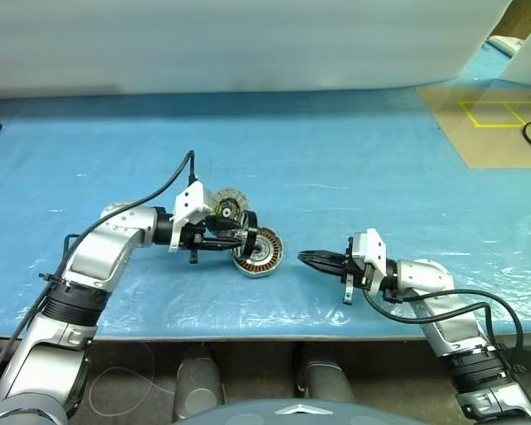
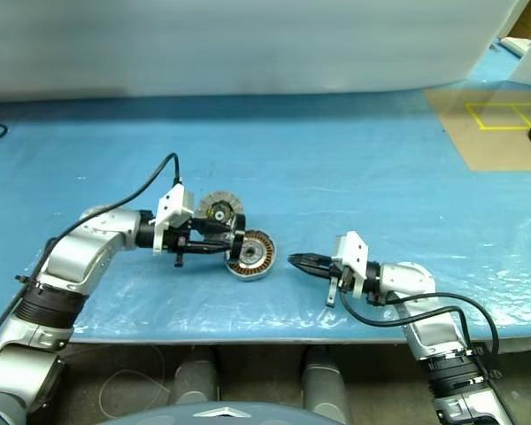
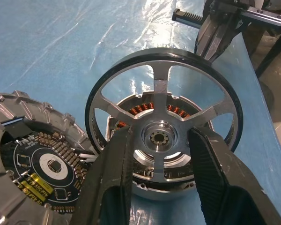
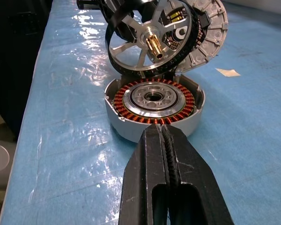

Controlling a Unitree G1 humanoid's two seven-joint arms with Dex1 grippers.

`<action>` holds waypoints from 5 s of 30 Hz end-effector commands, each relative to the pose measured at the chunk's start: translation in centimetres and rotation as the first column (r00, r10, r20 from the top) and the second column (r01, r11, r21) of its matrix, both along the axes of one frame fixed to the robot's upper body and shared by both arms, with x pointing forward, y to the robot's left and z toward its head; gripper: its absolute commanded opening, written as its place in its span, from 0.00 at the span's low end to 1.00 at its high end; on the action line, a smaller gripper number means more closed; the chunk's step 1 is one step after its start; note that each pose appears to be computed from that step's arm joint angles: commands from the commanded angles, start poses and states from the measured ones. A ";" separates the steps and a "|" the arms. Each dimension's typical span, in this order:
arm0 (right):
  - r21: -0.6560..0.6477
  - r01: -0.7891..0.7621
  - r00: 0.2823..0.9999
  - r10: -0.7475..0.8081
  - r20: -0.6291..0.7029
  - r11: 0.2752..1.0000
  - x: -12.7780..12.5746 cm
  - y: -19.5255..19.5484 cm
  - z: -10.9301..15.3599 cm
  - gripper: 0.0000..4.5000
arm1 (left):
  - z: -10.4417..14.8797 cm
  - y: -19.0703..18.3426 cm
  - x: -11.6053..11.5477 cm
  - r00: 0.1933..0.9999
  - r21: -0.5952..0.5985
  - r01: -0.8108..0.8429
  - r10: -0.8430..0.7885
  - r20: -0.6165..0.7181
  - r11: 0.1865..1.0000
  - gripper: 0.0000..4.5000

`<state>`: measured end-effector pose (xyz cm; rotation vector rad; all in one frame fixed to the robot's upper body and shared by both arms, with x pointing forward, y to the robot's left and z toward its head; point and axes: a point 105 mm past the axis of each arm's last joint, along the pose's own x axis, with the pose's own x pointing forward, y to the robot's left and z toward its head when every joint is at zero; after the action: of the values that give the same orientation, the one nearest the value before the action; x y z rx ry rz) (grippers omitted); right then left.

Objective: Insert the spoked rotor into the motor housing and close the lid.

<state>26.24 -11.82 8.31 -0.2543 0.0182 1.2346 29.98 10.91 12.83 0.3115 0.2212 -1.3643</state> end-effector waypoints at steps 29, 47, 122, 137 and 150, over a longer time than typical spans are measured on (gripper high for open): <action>-0.004 0.028 0.998 -0.028 0.056 1.000 0.7 -0.2 0.9 0.00 | 1.2 0.0 1.3 0.993 0.058 -0.013 0.006 0.118 0.998 0.89; -0.009 0.043 0.998 -0.043 0.053 0.999 1.0 -0.3 0.8 0.00 | 2.0 -0.7 1.4 0.992 0.008 0.005 -0.006 0.127 1.000 0.89; 0.293 0.287 0.841 -0.094 -0.533 0.912 2.4 1.0 0.8 0.78 | 5.4 4.2 4.1 0.953 -0.220 -0.236 0.269 0.136 0.946 0.00; 0.340 0.328 0.745 -0.020 -0.667 0.881 2.8 1.8 0.9 0.78 | 5.5 5.0 2.8 0.961 -0.223 -0.222 0.252 0.117 0.949 0.00; 0.335 0.321 0.718 0.003 -0.696 0.886 2.9 2.2 0.7 0.78 | 5.1 5.3 0.3 0.956 -0.224 -0.167 0.214 0.203 0.960 0.00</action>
<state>28.89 -9.74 8.11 0.6021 0.4298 1.0380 30.83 16.20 16.64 0.2220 -0.0015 -1.1385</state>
